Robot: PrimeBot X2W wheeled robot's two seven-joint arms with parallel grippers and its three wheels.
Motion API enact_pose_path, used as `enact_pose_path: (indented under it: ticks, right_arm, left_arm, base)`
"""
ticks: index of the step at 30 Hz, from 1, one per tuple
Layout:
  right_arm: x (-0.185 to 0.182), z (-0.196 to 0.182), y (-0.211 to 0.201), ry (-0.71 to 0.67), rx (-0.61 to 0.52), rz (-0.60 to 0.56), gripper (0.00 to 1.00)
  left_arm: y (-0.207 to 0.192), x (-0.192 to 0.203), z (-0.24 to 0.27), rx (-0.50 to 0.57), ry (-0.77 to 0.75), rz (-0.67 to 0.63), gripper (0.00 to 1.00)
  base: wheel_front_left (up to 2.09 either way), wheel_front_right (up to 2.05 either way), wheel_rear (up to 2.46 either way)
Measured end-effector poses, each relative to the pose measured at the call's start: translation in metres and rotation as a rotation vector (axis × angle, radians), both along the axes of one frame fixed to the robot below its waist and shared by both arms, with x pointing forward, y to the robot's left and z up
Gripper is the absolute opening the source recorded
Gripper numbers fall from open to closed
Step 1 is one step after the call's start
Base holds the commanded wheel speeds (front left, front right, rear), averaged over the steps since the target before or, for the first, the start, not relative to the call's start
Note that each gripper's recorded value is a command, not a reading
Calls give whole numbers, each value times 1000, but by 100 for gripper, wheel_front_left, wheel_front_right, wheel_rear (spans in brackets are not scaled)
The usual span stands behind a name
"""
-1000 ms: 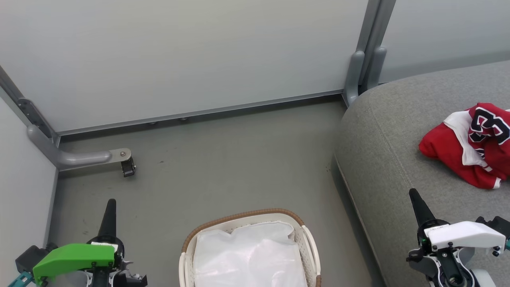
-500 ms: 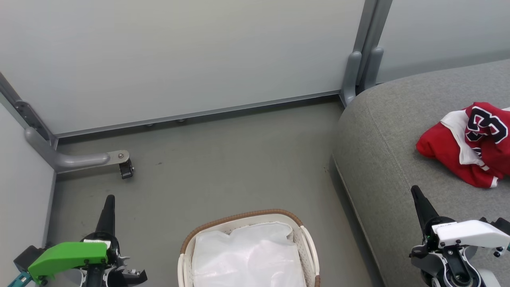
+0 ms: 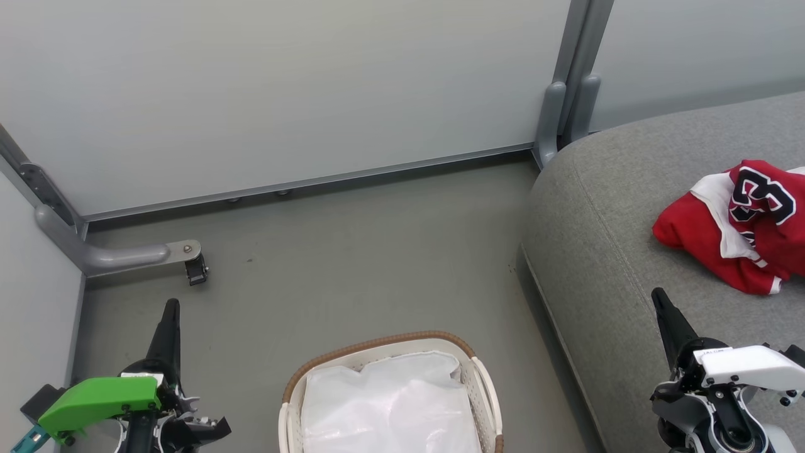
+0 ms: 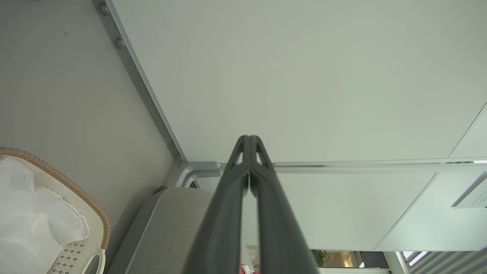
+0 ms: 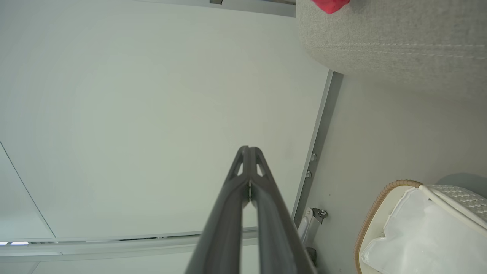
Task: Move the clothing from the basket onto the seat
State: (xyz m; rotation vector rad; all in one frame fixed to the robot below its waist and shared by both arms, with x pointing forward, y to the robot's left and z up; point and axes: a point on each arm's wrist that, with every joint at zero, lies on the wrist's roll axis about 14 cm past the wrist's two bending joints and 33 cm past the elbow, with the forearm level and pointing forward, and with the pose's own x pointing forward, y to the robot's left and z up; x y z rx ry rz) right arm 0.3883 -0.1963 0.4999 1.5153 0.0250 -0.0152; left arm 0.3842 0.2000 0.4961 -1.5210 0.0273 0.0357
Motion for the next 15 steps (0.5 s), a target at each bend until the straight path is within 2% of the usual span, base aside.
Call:
enact_pose_path:
  ticks: [9, 15]
  right_arm:
    - [-1, 4, -3, -16, 58, -7, 0]
    - [-1, 4, -4, -16, 59, -7, 0]
  left_arm:
    - [-1, 3, 6, -56, -23, -5, 0]
    - [-1, 3, 7, -56, -27, -5, 0]
  base:
    - [0, 0, 0]
    - [0, 0, 0]
